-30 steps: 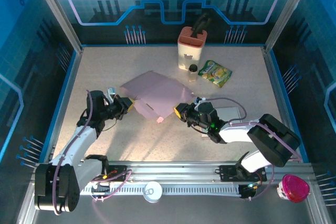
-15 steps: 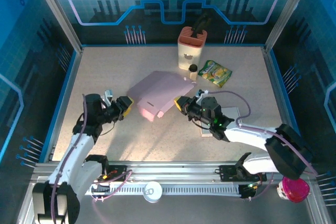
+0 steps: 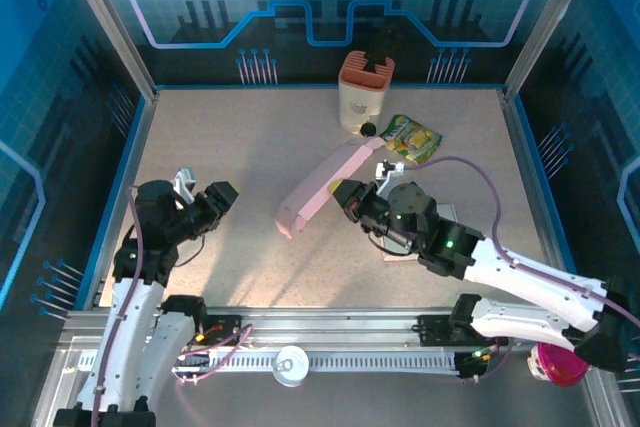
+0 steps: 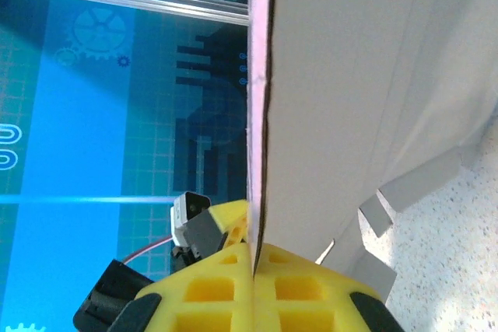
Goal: Fold the paper box
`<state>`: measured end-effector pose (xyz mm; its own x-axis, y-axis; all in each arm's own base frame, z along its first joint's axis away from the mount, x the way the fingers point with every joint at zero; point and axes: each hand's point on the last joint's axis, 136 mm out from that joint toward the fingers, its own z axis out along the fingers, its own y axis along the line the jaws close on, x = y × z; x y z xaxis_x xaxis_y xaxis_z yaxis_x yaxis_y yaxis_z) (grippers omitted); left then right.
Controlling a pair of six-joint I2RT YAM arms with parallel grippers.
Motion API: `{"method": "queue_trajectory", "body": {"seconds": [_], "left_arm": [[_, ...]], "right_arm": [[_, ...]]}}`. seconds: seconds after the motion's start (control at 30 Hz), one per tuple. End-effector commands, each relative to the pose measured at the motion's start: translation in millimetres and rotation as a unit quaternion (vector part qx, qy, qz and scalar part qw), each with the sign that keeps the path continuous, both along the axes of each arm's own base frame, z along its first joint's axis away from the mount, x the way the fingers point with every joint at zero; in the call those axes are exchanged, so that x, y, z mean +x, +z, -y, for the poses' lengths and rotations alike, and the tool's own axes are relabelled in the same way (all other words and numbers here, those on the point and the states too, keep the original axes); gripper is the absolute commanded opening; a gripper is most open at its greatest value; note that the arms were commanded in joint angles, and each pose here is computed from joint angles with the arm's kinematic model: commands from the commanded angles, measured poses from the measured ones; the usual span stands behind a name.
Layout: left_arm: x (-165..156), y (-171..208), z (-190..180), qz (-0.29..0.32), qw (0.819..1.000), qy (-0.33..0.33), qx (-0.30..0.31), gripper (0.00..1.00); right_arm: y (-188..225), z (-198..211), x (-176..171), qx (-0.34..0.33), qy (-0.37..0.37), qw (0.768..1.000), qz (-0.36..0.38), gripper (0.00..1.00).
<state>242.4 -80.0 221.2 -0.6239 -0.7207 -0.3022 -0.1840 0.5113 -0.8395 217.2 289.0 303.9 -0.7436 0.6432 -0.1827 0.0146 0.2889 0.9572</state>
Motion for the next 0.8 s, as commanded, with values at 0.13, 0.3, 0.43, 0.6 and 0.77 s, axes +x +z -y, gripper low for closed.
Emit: {"method": "queue_trajectory", "body": {"seconds": [0.13,0.3,0.43,0.6,0.77], "left_arm": [[-5,6,8,-0.01,1.0,-0.029,-0.003,0.53],[-3,-2,9,-0.028,0.999,-0.039,0.005,0.53],[-3,-11,10,-0.039,0.998,-0.044,0.01,0.52],[-3,-11,6,-0.037,0.998,-0.042,0.025,0.52],[2,-13,1,-0.036,0.998,-0.033,0.045,0.52]], "right_arm": [[-5,11,-6,-0.068,-0.08,0.993,-0.059,0.0],[-16,6,22,-0.073,-0.118,0.987,-0.082,0.0],[-27,-13,50,-0.058,-0.111,0.988,-0.095,0.0],[-12,-20,58,-0.069,-0.103,0.99,-0.068,0.0],[-7,-9,43,-0.079,-0.116,0.988,-0.056,0.0]]}}
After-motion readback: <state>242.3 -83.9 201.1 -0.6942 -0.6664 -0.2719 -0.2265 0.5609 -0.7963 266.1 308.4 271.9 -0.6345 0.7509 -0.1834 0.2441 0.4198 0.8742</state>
